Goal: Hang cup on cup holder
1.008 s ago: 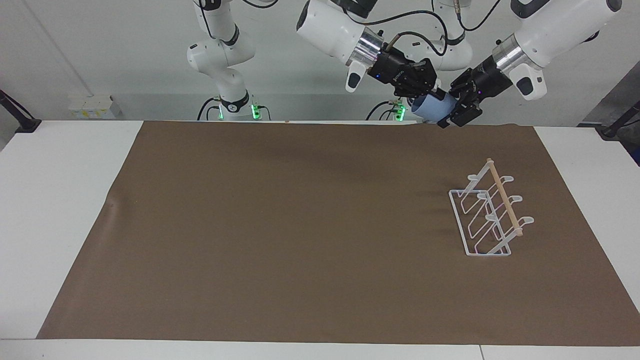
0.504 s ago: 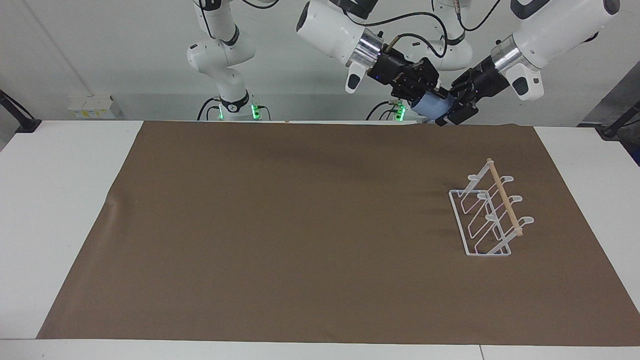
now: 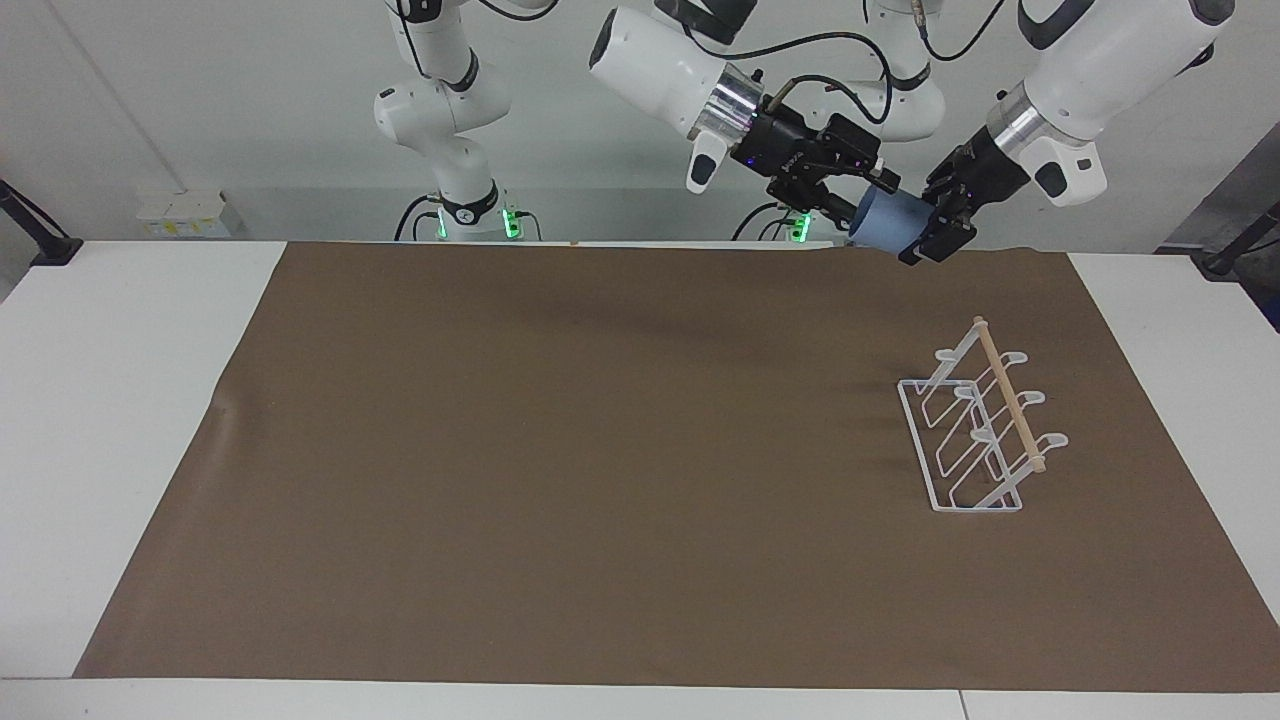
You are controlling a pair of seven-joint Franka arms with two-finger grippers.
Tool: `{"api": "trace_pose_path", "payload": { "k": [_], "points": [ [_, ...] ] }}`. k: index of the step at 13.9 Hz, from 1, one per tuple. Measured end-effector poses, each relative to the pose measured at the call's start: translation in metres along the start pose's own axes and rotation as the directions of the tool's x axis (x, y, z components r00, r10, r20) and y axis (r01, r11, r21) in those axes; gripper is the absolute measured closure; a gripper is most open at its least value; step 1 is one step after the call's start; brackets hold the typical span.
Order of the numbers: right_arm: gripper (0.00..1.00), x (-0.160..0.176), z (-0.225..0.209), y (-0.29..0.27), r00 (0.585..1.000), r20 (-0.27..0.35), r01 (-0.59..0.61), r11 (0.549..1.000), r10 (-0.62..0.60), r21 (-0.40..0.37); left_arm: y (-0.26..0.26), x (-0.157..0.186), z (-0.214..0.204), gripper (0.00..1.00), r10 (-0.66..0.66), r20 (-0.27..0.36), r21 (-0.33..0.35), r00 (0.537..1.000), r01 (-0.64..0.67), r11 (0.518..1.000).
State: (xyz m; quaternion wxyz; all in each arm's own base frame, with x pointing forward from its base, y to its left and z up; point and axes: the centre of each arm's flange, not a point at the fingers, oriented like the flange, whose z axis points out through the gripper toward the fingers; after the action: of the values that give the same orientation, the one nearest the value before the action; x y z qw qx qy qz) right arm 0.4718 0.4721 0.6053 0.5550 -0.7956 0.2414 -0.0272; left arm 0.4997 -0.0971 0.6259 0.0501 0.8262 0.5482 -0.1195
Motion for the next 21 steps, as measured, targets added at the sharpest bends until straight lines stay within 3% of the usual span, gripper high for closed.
{"api": "trace_pose_path", "payload": {
  "k": [3,5,7,9,11,13,15,16,18,20,21],
  "points": [
    [0.15,0.016,-0.001,0.010,0.968,-0.022,0.249,0.968,-0.249,-0.033,0.005,-0.004,0.002,0.25,0.027,-0.146,0.011,0.989,-0.026,1.000],
    [0.15,0.037,-0.007,0.015,0.895,-0.032,0.441,0.894,-0.445,-0.081,0.008,-0.013,0.006,0.25,0.063,-0.259,0.037,0.964,-0.056,0.998],
    [0.13,0.060,-0.015,0.021,0.767,0.005,0.634,0.756,-0.642,-0.163,0.012,-0.027,0.016,0.25,0.093,-0.367,0.052,0.926,-0.079,0.996],
    [0.13,0.083,-0.023,0.029,0.624,0.094,0.769,0.589,-0.776,-0.248,0.011,-0.026,0.028,0.25,0.030,-0.424,0.007,0.905,-0.030,1.000],
    [0.13,0.106,-0.033,0.037,0.488,0.215,0.853,0.410,-0.846,-0.324,0.006,-0.021,0.041,0.25,0.036,-0.524,-0.009,0.851,-0.048,0.999],
    [0.14,0.120,-0.041,0.048,0.365,0.382,0.905,0.227,-0.849,-0.359,0.000,-0.027,0.057,0.25,0.083,-0.624,0.005,0.777,-0.102,0.995],
    [0.16,0.125,-0.052,0.061,0.291,0.548,0.926,0.086,-0.784,-0.368,0.002,-0.025,0.069,0.25,0.107,-0.667,0.012,0.738,-0.133,0.991],
    [0.20,0.127,-0.060,0.066,0.291,0.606,0.925,0.055,-0.741,-0.377,0.004,-0.022,0.074,0.25,0.112,-0.672,0.013,0.732,-0.140,0.990],
    [0.23,0.137,-0.093,0.069,0.339,0.669,0.910,0.051,-0.661,-0.411,0.006,-0.017,0.078,0.25,0.116,-0.677,0.019,0.727,-0.140,0.990],
    [0.25,0.158,-0.140,0.067,0.433,0.667,0.871,0.092,-0.606,-0.483,0.006,-0.016,0.077,0.25,0.115,-0.678,0.017,0.726,-0.140,0.990],
    [0.32,0.168,-0.163,0.067,0.500,0.645,0.835,0.126,-0.578,-0.535,0.006,-0.016,0.077,0.25,0.115,-0.678,0.017,0.726,-0.140,0.990]
  ]
}}
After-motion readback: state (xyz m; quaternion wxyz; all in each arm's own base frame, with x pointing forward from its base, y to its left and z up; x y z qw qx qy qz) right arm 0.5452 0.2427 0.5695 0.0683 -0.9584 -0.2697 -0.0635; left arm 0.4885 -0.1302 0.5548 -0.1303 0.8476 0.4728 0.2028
